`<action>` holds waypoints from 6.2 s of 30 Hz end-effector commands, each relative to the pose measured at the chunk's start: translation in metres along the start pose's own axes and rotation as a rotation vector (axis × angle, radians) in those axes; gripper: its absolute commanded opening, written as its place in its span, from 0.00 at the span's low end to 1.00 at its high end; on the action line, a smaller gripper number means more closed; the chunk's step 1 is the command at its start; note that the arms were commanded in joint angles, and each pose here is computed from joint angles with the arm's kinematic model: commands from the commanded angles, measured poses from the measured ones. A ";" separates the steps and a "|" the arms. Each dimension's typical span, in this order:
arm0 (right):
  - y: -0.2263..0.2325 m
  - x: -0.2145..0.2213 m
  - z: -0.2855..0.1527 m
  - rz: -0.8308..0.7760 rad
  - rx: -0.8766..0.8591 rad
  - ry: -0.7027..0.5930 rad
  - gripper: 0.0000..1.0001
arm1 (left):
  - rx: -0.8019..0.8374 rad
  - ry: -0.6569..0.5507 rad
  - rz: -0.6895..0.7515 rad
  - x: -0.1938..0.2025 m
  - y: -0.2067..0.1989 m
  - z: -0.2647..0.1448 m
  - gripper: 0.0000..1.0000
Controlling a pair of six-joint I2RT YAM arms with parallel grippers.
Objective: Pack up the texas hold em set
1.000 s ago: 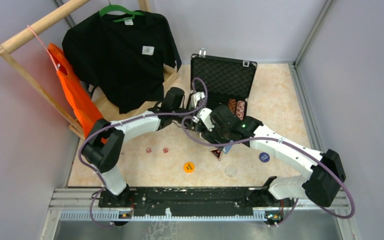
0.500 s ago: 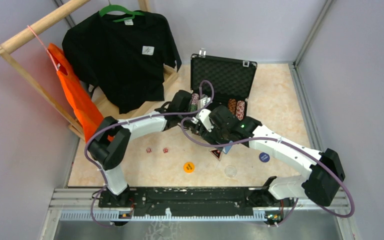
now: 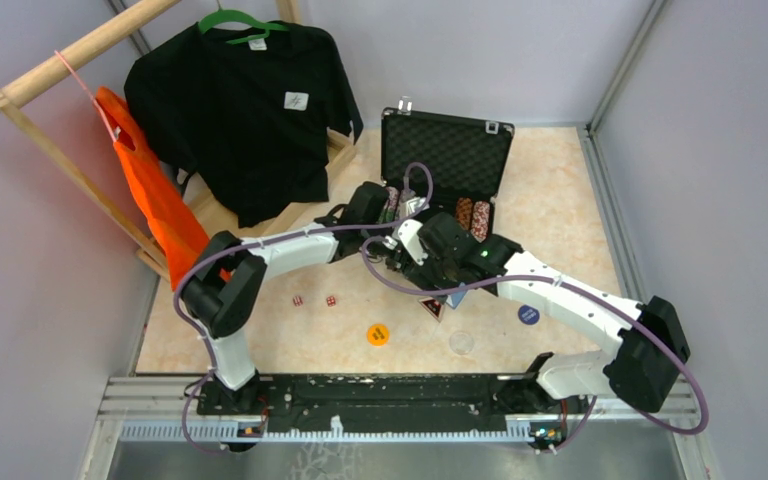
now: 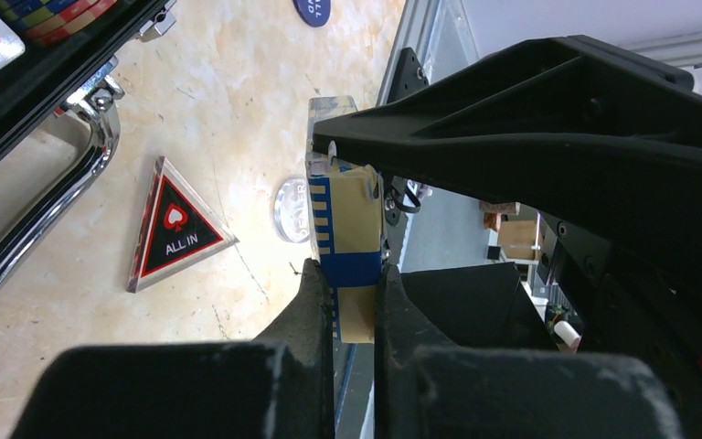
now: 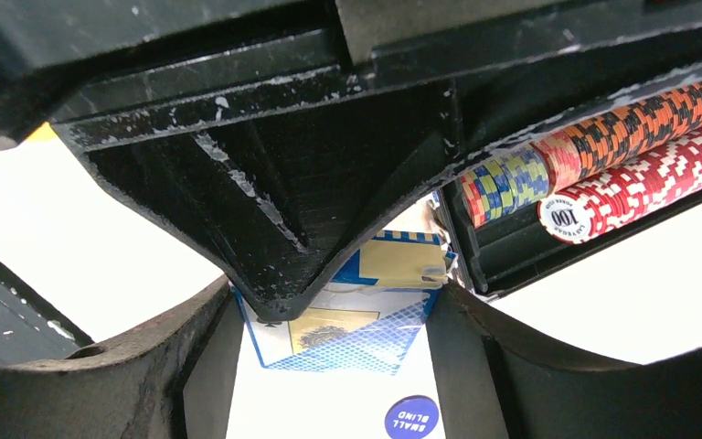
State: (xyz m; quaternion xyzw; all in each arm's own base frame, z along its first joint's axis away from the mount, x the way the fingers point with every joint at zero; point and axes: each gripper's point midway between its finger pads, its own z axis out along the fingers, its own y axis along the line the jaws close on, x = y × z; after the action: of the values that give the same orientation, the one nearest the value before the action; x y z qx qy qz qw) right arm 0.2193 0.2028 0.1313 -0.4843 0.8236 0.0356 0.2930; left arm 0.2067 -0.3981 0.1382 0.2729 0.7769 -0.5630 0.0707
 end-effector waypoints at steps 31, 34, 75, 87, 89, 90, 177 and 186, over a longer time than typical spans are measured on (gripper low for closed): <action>-0.104 -0.036 -0.094 0.303 0.498 -0.540 0.92 | -0.277 -0.301 0.087 -0.193 0.099 -0.066 0.00; -0.112 -0.033 -0.109 0.336 0.546 -0.585 0.92 | -0.296 -0.302 0.071 -0.193 0.106 -0.064 0.00; -0.109 -0.015 -0.111 0.387 0.561 -0.594 0.91 | -0.358 -0.221 -0.131 -0.146 0.139 -0.034 0.00; -0.108 -0.011 -0.107 0.388 0.562 -0.582 0.91 | -0.323 -0.201 -0.155 -0.145 0.145 -0.025 0.32; -0.108 -0.010 -0.105 0.388 0.564 -0.580 0.90 | -0.318 -0.203 -0.151 -0.148 0.146 -0.023 0.45; -0.108 -0.010 -0.105 0.388 0.563 -0.579 0.90 | -0.316 -0.206 -0.148 -0.151 0.146 -0.023 0.50; -0.094 -0.019 -0.066 0.626 0.441 -0.550 0.65 | -0.629 -0.838 0.348 -0.214 0.036 -0.143 0.60; -0.095 -0.005 -0.015 0.620 0.550 -0.235 0.69 | -1.203 -0.833 0.134 -0.130 0.107 -0.216 0.95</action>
State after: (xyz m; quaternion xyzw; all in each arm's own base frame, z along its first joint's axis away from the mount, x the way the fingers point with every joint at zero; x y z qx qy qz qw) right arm 0.2749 0.1446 0.1614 -0.1373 0.8611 -0.0050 0.4895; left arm 0.4183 -0.2945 0.2323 0.0950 0.7911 -0.2256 0.5606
